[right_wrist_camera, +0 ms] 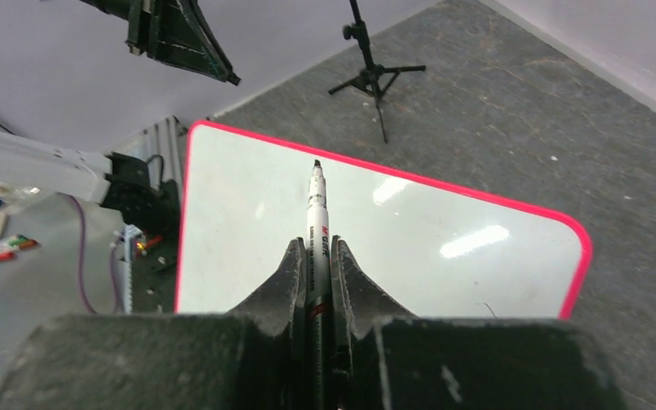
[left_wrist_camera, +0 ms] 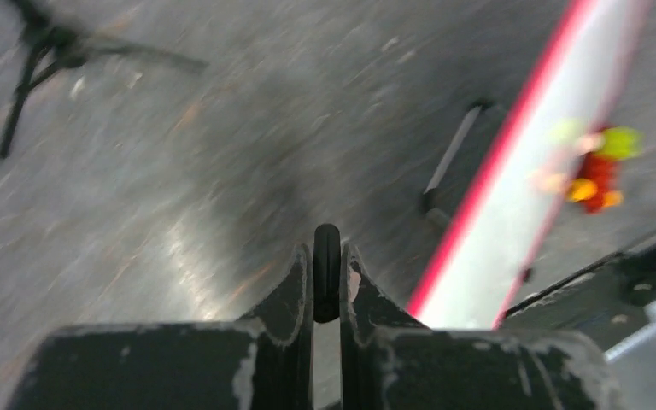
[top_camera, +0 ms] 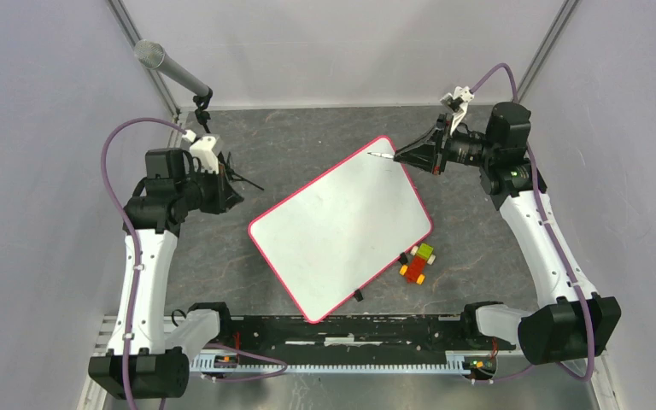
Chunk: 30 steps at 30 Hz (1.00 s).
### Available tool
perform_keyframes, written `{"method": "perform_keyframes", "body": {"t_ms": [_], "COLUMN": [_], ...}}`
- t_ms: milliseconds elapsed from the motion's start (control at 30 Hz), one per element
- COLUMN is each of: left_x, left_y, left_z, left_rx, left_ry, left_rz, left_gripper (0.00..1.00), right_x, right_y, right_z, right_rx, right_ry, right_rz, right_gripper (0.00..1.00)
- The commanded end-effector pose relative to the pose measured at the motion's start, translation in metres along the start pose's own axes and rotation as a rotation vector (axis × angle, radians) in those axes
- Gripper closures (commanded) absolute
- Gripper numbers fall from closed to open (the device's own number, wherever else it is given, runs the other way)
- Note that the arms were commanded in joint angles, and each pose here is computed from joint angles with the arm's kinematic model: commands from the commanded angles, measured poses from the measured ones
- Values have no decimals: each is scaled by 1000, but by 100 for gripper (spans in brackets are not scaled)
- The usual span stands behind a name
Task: Write a sentence on the whiteboard
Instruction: Put down the pen cap at the corner of the board.
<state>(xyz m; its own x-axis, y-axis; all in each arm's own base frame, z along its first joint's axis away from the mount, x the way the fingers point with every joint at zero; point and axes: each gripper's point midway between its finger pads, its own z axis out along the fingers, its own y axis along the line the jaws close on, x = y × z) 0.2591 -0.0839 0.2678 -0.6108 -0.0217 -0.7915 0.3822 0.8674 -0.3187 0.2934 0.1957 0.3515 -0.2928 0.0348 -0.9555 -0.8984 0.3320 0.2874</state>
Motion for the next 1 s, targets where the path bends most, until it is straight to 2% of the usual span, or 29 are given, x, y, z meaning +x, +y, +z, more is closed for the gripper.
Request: {"method": "perform_keyframes", "body": {"t_ms": [0, 133, 267, 467, 733, 967], "left_x": [79, 86, 106, 153, 175, 200], "left_y": [76, 97, 117, 136, 145, 152], "left_z": [-30, -40, -35, -9, 26, 40], "left_rx": [-354, -415, -434, -356, -264, -233], "left_ry": [365, 420, 528, 636, 615, 668], "left_rz": [103, 68, 132, 197, 225, 212], "left_gripper": [98, 98, 98, 98, 94, 92], "right_x": [20, 32, 36, 48, 58, 65], "right_y": [-13, -17, -19, -22, -20, -17], "right_z": [-8, -12, -16, -16, -9, -3], "right_rx": [66, 93, 114, 116, 104, 101], "right_ry": [99, 140, 164, 190, 218, 243], "right_rz": [-111, -142, -179, -179, -173, -179], "right_gripper": [100, 100, 100, 100, 100, 100]}}
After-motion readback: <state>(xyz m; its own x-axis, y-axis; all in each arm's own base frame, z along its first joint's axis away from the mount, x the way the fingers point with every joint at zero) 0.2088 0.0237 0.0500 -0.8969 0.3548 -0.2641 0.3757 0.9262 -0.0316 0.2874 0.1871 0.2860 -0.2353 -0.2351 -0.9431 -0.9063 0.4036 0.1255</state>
